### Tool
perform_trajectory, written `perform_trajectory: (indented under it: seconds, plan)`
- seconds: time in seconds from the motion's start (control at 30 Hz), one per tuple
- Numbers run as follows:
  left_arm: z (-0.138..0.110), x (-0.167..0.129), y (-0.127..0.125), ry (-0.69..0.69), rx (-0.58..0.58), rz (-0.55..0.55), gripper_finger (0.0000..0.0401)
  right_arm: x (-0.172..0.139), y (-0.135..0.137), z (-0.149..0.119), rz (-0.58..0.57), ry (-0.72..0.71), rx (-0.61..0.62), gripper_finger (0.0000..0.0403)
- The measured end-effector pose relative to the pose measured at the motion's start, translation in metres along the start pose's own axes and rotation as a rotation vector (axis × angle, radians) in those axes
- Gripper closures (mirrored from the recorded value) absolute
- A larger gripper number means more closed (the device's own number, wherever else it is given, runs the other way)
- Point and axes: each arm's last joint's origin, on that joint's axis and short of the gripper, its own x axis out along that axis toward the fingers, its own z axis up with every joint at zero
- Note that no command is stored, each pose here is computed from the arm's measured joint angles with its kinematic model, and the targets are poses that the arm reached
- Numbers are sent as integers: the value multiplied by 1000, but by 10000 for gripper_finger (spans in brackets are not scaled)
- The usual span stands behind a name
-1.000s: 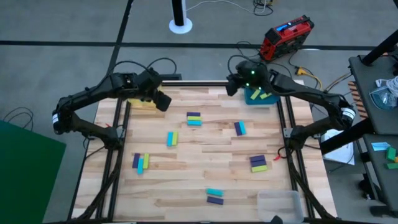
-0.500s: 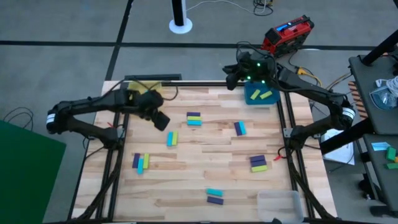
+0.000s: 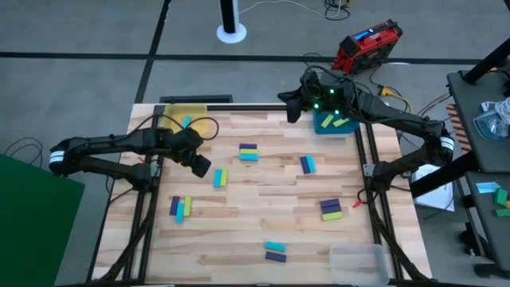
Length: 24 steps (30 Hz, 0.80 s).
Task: Sort blocks
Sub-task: Put the blue block into the transparent bin
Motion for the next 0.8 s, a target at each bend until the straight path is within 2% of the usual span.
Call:
perform_trajectory:
  seconds: [0.17,0.43,0.53,0.63,0.73,0.8]
  plan:
    - [-3,6,2,33,-57,-6,304,0,0,-9,-24,81,70,391]
    - [-2,7,-1,56,-183,-15,304,-6,-18,-29,-172,318,127,390]
    - [10,-12,-13,-3,-223,-75,304,-10,-28,-35,-228,403,115,390]
    - [28,-44,-27,-134,-229,-128,304,-14,-36,-39,-265,461,91,390]
    - [42,-81,-36,-288,-230,-126,304,-14,-40,-37,-270,466,57,390]
    - [46,-101,-38,-340,-229,-101,304,-14,-42,-36,-269,462,40,390]
